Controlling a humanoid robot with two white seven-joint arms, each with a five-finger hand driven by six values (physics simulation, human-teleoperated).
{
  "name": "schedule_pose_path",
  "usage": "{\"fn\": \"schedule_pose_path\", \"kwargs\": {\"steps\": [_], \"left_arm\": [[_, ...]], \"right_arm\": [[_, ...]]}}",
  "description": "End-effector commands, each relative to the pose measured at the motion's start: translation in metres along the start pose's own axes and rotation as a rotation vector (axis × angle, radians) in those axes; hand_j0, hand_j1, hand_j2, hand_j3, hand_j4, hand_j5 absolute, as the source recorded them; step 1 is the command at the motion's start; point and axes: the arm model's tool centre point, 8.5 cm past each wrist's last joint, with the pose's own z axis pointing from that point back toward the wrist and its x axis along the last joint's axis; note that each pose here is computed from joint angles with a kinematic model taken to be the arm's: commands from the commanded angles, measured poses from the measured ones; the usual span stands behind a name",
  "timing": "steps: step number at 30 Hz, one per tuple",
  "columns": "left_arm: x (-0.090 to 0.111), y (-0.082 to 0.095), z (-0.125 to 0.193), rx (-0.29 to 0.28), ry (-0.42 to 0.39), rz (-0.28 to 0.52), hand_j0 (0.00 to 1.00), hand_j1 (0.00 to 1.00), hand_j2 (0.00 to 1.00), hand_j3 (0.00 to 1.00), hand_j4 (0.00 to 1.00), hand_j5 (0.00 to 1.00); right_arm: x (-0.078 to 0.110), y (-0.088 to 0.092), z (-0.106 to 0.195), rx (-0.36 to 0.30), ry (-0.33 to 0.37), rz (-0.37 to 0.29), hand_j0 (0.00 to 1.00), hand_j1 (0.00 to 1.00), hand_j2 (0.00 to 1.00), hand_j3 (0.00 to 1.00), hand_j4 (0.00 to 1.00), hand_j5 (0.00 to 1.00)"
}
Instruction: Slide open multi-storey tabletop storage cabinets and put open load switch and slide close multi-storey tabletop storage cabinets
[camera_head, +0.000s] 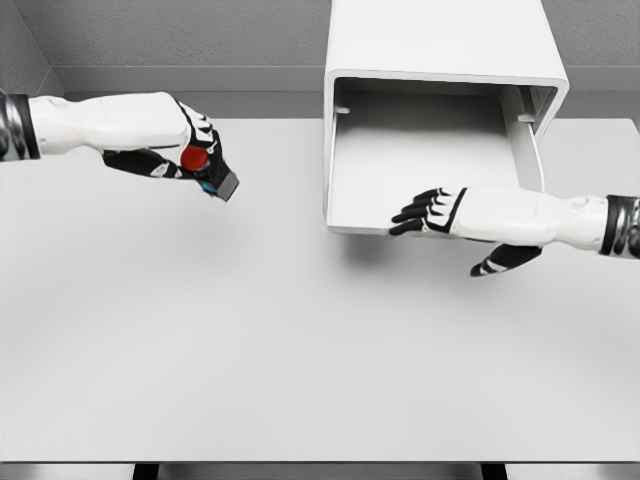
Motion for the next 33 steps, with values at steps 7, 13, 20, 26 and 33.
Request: {"fn": "schedule_pose_path", "kwargs": {"steps": [7, 13, 20, 26, 33], "left_arm": [[0.012, 0.015, -0.004, 0.02, -0.035, -0.029, 0.45, 0.45, 0.45, 0.45, 0.45, 0.45], [0.017, 0.034, -0.005, 0.041, -0.045, -0.072, 0.45, 0.45, 0.45, 0.45, 0.45, 0.45], [0.027, 0.05, -0.024, 0.062, -0.093, -0.102, 0.45, 0.45, 0.45, 0.45, 0.45, 0.45], [0.035, 0.057, -0.042, 0.072, -0.132, -0.12, 0.45, 0.45, 0.45, 0.45, 0.45, 0.45], [0.043, 0.071, -0.051, 0.087, -0.159, -0.148, 0.45, 0.45, 0.45, 0.45, 0.45, 0.45]], "right_arm": [[-0.003, -0.02, 0.015, -0.069, 0.024, 0.003, 1.0, 1.0, 1.0, 1.0, 1.0, 1.0], [-0.004, -0.021, 0.021, -0.068, 0.038, 0.008, 1.0, 1.0, 1.0, 1.0, 1.0, 1.0], [-0.005, -0.017, 0.026, -0.055, 0.051, 0.004, 1.0, 1.0, 1.0, 1.0, 1.0, 1.0], [-0.008, -0.021, 0.043, -0.074, 0.092, 0.013, 1.0, 1.0, 1.0, 1.0, 1.0, 1.0], [-0.006, -0.015, 0.038, -0.068, 0.079, -0.001, 1.0, 1.0, 1.0, 1.0, 1.0, 1.0]]}}
